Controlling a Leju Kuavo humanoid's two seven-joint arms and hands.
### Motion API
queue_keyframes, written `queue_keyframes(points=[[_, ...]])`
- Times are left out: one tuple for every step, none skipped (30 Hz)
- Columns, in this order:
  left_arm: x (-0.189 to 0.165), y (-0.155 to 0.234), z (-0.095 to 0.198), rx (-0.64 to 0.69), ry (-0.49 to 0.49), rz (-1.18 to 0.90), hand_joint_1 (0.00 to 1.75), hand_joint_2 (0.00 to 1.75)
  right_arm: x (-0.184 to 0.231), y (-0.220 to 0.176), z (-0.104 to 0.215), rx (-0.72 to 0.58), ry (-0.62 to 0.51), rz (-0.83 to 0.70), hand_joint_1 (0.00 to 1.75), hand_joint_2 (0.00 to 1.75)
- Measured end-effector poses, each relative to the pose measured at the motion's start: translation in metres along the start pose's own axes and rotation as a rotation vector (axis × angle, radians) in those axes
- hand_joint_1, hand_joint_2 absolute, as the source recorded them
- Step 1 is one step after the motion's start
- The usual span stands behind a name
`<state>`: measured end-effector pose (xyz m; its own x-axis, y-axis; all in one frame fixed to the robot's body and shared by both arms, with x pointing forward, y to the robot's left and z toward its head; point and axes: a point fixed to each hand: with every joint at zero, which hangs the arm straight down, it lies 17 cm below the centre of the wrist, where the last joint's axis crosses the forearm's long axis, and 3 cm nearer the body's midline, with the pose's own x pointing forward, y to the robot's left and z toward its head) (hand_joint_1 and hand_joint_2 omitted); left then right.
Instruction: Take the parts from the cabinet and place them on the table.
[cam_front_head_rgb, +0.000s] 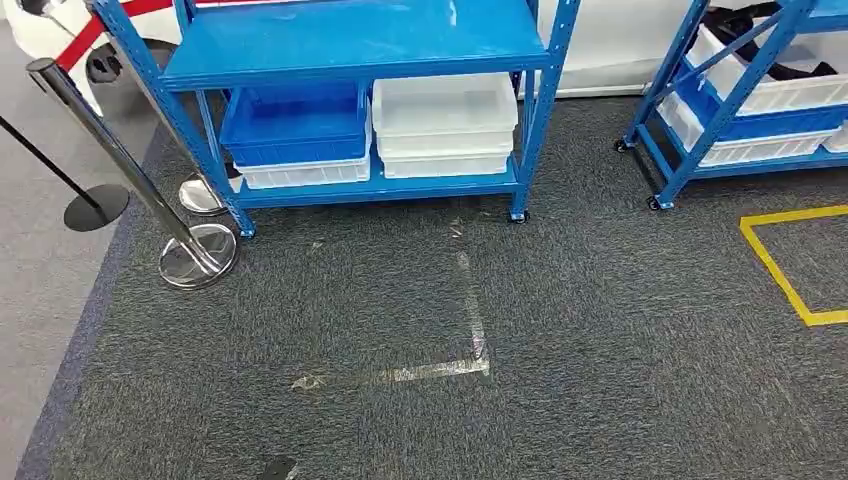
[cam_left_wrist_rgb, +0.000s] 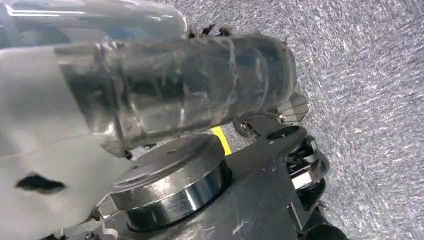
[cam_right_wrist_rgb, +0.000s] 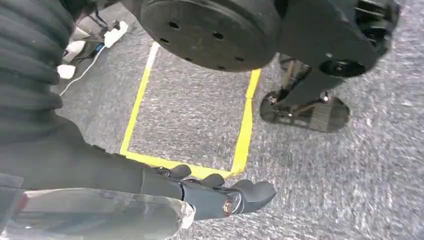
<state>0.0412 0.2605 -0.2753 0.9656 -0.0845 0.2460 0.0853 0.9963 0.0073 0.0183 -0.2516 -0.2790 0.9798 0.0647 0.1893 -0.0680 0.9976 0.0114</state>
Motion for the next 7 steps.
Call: queue_keyframes(points=[[0.0, 0.0005, 0.0, 0.001, 0.0, 0.002, 0.0, 0.0, 0.001, -0.0004, -0.0001, -0.001, -0.002, -0.002, 0.0, 0.0], [-0.0003, 0.0007, 0.0, 0.002, 0.0, 0.003, 0.0, 0.0, 0.0018, -0.001, -0.0002, -0.002, -0.003, -0.006, 0.0, 0.0], [-0.0007, 0.001, 0.0001, 0.002, 0.001, 0.003, 0.0, 0.0, 0.0027, -0.0017, -0.0002, -0.004, -0.005, -0.011, 0.0, 0.0], [-0.0011, 0.0013, 0.0001, 0.003, 0.001, 0.004, 0.0, 0.0, 0.003, -0.0022, -0.0003, -0.005, -0.006, -0.014, 0.0, 0.0], [-0.0016, 0.0019, 0.0001, 0.005, 0.002, 0.007, 0.0, 0.0, 0.0034, -0.0027, -0.0003, -0.006, -0.006, -0.017, 0.0, 0.0], [-0.0017, 0.0026, 0.0001, 0.006, 0.003, 0.011, 0.0, 0.0, 0.0042, -0.003, -0.0004, -0.007, -0.008, -0.019, 0.0, 0.0], [-0.0019, 0.0031, 0.0001, 0.007, 0.003, 0.014, 0.0, 0.0, 0.0042, -0.0034, -0.0004, -0.008, -0.008, -0.021, 0.0, 0.0]])
